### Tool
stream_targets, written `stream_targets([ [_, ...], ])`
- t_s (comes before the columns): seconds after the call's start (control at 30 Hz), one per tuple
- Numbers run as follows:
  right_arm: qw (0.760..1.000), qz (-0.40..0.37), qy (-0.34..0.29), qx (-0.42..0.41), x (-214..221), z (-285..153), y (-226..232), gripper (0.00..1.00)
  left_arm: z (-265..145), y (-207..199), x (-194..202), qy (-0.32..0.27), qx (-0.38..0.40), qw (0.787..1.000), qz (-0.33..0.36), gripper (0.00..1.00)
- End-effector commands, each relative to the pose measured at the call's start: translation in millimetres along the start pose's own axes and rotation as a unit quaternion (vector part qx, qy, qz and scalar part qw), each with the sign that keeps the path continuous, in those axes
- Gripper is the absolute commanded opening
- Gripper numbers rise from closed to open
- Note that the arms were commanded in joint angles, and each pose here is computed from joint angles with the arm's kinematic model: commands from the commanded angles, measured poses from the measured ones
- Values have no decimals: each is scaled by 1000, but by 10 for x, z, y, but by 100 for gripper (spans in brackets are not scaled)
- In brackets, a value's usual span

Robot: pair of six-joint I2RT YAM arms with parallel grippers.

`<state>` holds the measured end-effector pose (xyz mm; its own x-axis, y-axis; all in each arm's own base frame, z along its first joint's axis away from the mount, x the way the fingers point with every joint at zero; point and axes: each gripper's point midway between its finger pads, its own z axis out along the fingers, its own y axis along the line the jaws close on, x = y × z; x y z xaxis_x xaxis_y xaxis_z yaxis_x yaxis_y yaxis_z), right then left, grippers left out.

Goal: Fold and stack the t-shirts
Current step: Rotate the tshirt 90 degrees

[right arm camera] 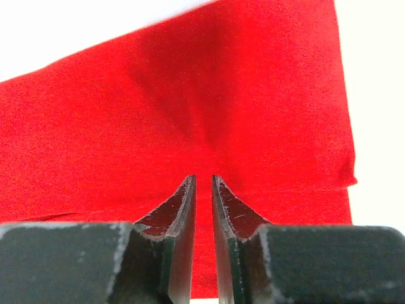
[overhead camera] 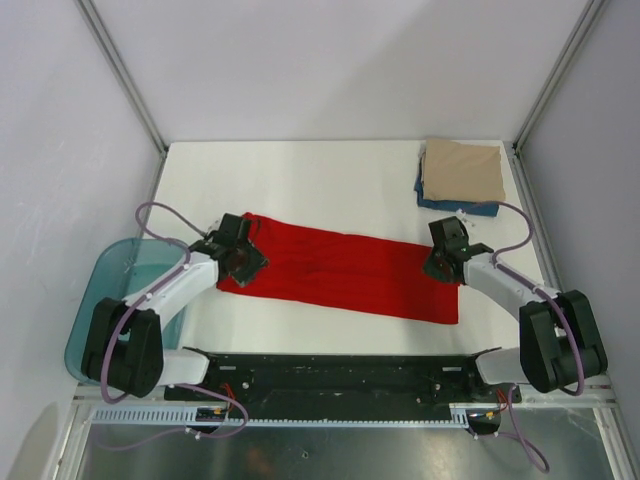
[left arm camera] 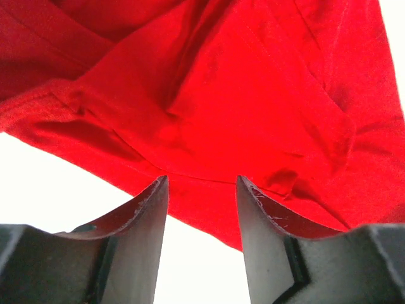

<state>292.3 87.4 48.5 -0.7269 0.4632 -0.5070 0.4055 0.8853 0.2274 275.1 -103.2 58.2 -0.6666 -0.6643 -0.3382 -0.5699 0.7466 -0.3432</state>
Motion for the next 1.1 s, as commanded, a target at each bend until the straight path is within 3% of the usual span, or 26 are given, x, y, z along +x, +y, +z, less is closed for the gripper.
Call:
stream_targets([
  [0.0, 1000, 21, 1, 13, 10, 12, -236, 20, -91, -50, -68, -40, 14, 995, -87, 54],
  [0.3, 999, 32, 25, 29, 171, 130, -456, 19, -57, 233, -59, -77, -15, 986, -146, 65],
  [0.6, 997, 53, 44, 36, 235, 151, -569, 17, 107, 424, -28, -85, -62, 982, -155, 72],
  [0.83, 997, 60, 46, 33, 285, 103, -591, 17, 223, 451, -127, -102, -93, 978, -154, 74],
  [1.07, 997, 68, 33, -1, 231, -37, -494, 17, 406, 273, -384, -114, -117, 979, -125, 68],
])
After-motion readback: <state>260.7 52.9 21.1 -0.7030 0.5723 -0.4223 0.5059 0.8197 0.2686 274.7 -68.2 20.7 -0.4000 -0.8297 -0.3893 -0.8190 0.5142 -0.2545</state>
